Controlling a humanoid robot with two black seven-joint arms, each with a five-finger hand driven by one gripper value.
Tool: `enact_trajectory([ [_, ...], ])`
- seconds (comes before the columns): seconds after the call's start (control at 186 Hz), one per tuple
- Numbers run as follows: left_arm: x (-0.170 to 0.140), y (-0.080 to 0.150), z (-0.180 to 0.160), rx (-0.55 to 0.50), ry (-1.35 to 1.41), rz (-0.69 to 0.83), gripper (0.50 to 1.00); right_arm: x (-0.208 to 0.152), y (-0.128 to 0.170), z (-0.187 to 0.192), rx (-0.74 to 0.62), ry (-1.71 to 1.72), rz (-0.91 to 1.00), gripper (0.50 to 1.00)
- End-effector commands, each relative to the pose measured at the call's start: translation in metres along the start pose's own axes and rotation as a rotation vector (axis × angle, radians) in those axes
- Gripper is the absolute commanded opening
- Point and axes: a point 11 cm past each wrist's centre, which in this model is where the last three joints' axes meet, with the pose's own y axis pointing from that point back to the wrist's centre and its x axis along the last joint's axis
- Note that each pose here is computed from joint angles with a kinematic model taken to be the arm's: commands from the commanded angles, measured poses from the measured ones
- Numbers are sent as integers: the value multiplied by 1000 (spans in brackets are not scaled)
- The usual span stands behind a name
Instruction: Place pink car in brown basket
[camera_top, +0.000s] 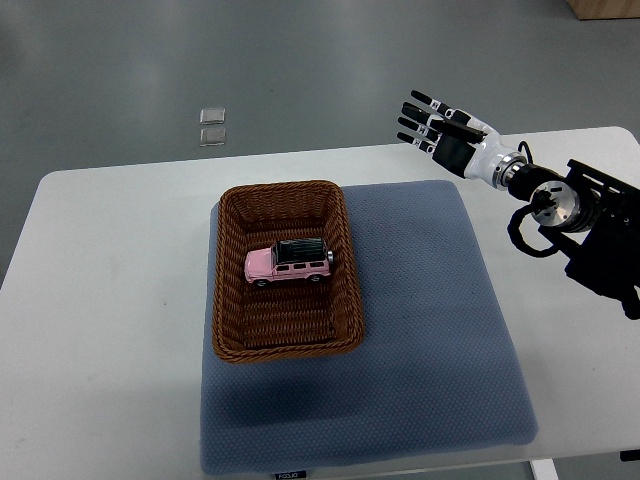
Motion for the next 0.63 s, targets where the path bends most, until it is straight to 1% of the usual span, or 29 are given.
enact_trajectory([
  [0.0, 0, 0, 0, 0, 0, 0, 1000, -1, -1, 3, -8, -40, -1, 911],
  [0.14, 0, 0, 0, 0, 0, 0, 1000, 3, 1, 5, 4, -86, 8, 913],
  [0.521, 0, 0, 0, 0, 0, 0, 1000, 14, 7, 5, 15, -70, 24, 915],
  [0.623, 0, 0, 0, 0, 0, 0, 1000, 16, 10, 11, 6, -76, 18, 917],
])
